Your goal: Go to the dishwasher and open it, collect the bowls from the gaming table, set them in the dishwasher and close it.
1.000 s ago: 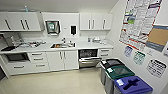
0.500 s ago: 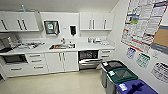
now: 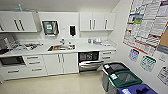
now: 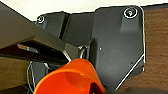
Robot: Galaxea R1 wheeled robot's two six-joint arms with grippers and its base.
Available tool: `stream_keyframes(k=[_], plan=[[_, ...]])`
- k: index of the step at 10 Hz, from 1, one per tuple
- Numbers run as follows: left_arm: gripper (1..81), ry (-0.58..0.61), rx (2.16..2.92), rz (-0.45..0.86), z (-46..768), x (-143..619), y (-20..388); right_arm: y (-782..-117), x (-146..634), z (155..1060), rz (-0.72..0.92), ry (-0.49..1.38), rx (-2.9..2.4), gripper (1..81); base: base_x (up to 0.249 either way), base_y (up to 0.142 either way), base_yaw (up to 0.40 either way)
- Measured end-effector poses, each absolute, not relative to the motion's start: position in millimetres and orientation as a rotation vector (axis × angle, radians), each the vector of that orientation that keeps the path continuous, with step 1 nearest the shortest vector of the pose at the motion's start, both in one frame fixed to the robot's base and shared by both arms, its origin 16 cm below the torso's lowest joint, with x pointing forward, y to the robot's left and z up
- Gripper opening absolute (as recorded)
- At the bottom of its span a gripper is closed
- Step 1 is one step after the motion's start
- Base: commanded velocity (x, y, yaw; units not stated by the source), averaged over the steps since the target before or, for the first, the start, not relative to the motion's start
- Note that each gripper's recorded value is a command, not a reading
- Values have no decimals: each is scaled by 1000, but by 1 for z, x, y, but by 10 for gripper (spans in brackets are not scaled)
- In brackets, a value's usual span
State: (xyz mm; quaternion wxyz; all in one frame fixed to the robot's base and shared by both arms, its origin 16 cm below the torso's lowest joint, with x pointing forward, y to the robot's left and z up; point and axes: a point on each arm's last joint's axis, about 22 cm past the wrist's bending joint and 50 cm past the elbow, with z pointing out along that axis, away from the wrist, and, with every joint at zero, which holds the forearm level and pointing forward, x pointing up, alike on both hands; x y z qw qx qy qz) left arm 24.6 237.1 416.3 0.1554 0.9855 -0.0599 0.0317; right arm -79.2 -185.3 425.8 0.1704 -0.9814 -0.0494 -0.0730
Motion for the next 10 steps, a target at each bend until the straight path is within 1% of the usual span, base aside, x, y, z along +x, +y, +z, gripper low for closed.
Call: stream_keyframes(k=[4, 8, 10], plan=[[10, -171, 2822, 85, 416, 20, 237, -185, -87, 426, -195, -144, -2788, 10, 140, 0, 0], [10, -171, 2823, 95, 416, 27, 237, -185, -79, 426, -209, -147, -2787, 10, 166, 0, 0], [10, -165, 2803, 94, 417, 21, 225, -196, -89, 425, -195, -152, -2803, 10, 168, 0, 0]])
